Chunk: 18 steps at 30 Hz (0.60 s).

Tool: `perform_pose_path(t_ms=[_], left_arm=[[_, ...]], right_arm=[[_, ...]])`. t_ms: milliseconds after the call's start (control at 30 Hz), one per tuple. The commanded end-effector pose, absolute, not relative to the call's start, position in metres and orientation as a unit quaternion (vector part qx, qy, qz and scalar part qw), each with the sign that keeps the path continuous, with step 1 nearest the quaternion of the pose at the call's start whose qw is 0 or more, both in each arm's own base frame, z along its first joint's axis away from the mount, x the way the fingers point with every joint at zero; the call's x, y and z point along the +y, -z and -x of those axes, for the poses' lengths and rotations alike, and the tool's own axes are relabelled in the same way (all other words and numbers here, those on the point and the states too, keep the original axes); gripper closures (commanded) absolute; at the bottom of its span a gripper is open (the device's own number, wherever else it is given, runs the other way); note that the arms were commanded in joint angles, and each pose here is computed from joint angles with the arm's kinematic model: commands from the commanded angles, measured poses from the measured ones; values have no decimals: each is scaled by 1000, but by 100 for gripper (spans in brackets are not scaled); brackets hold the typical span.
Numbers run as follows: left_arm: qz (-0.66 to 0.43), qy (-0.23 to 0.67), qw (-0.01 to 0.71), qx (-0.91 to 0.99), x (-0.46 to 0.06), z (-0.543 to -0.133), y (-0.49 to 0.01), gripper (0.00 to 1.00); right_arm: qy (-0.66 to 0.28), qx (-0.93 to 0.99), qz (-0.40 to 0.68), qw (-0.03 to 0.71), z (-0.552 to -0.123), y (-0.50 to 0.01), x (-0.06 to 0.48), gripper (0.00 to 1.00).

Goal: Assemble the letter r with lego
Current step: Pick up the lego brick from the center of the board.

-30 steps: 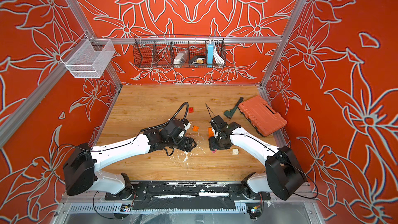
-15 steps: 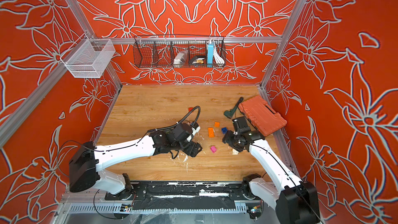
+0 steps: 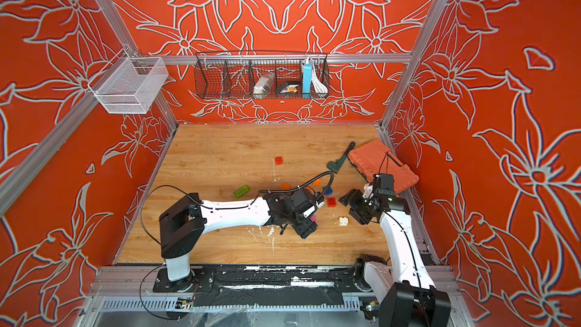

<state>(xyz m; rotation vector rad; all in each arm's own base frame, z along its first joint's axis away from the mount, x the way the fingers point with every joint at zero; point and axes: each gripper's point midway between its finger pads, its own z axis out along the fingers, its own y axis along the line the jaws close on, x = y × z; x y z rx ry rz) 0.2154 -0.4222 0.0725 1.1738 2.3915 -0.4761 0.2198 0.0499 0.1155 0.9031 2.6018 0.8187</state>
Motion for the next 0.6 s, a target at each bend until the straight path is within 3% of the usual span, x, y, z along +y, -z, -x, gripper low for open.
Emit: perform_pose_path(t_ms=[0,333,567], left_arm=[[-440,152,221,857,-426,-224,-64,22],[-439,130,209,864,-432,-232,-40,34],[-436,123,201,868,-434,-234,-29,48]], right_arm=[[-294,899,-303,115,-209,-112,56,34],[-287,903,-295,119,-208,-115,54,35],[-284,905,-292,119,-206,-115,53,35]])
